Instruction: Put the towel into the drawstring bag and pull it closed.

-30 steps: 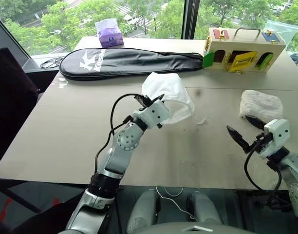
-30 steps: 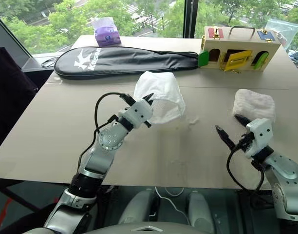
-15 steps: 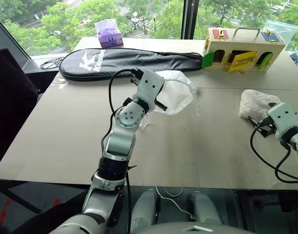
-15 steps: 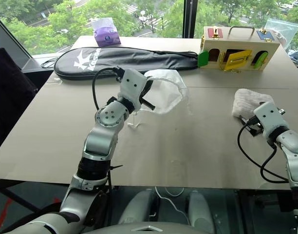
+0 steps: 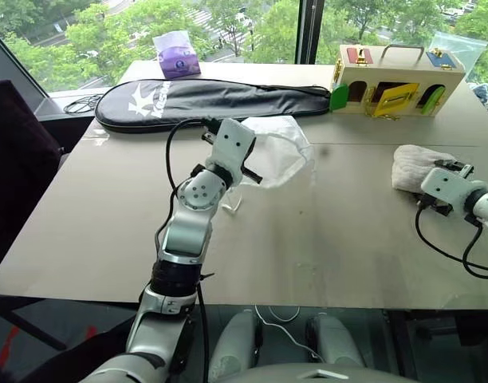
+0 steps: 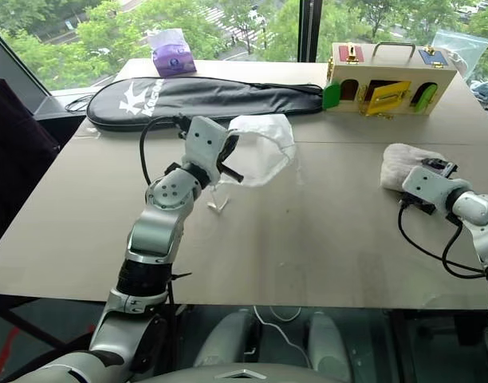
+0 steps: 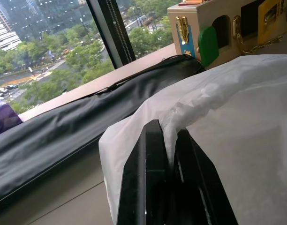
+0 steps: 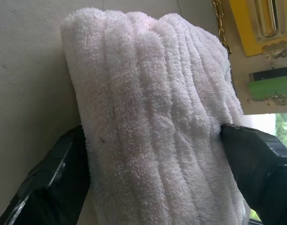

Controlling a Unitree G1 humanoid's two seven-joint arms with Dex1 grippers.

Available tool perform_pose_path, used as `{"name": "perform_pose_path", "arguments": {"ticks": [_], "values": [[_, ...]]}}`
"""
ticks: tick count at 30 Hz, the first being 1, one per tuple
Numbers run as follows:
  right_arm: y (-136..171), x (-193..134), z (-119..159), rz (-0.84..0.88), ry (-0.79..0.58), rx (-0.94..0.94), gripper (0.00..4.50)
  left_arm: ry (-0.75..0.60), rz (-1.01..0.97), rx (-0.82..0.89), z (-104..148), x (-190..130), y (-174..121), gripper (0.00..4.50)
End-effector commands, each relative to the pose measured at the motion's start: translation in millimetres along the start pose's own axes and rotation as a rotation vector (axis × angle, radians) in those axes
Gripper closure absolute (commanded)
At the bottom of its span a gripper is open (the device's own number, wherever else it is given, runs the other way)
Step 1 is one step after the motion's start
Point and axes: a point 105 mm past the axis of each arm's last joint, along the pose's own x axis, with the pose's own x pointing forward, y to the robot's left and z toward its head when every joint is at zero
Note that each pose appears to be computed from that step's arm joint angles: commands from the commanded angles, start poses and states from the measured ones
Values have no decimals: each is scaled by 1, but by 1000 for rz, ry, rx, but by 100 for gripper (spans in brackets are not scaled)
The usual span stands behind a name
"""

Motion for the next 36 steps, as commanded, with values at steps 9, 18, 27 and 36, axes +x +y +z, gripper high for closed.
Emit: {"name": "perform_pose_path", "arguments": {"ticks": [9,18,27,36], "values": [[-25,21,-9,-99,93,-33,11,-50,3,11,12,0,4,449],[-24,26,-8,-131,74,-52,11,-55,-49,-50,18,6,2,449],[-27,18,-15,-182,59,-36,11,-33,-111,-110,20,20,15,449],[-25,18,-17,-176,65,-12,379,-41,-106,-85,20,25,25,450]]}}
